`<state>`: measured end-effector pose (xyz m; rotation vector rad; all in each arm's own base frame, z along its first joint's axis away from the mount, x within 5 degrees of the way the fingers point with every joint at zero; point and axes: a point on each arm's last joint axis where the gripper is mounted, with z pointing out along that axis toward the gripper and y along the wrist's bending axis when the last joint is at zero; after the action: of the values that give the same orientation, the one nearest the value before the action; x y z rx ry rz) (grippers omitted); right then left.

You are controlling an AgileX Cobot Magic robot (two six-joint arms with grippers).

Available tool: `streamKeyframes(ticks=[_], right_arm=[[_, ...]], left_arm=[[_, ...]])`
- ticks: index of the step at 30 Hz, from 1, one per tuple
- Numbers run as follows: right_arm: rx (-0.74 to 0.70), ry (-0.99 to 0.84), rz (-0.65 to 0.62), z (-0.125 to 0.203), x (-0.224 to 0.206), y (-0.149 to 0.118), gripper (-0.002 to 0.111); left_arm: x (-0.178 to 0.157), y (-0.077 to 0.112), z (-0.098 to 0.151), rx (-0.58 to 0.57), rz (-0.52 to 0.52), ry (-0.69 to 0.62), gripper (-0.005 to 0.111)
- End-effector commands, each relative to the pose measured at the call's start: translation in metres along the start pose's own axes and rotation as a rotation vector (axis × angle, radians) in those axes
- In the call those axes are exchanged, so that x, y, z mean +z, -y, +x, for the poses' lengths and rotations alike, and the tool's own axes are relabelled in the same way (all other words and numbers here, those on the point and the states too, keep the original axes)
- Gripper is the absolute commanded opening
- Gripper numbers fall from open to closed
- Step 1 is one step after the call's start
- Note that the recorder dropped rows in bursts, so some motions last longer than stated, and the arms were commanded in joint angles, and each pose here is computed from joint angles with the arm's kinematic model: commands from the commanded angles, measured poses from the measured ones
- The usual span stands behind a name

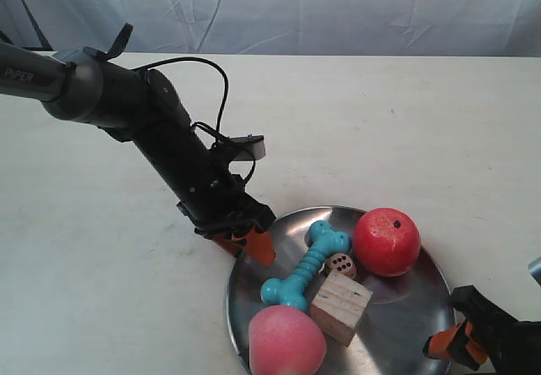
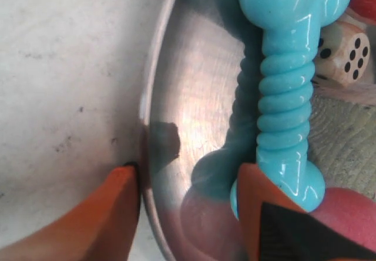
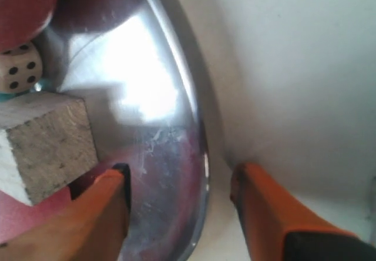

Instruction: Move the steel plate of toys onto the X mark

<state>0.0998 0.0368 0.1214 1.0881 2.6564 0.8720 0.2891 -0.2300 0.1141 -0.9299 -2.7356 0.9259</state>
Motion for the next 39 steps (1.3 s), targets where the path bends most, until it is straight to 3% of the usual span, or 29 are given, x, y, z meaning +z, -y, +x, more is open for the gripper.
streamKeyframes(ticks=[1, 39], right_arm=[[-0.008, 0.010, -0.014, -0.0011, 0.0001, -0.0011, 0.053], [-0.031, -0.005, -0.025, -0.0034, 0.0049, -0.0019, 0.053]], left_arm=[[0.0051, -0.0031, 0.0032, 0.006, -0.020, -0.027, 0.050], [0.0051, -0.0031, 0.0031, 0.008, -0.020, -0.027, 0.050]])
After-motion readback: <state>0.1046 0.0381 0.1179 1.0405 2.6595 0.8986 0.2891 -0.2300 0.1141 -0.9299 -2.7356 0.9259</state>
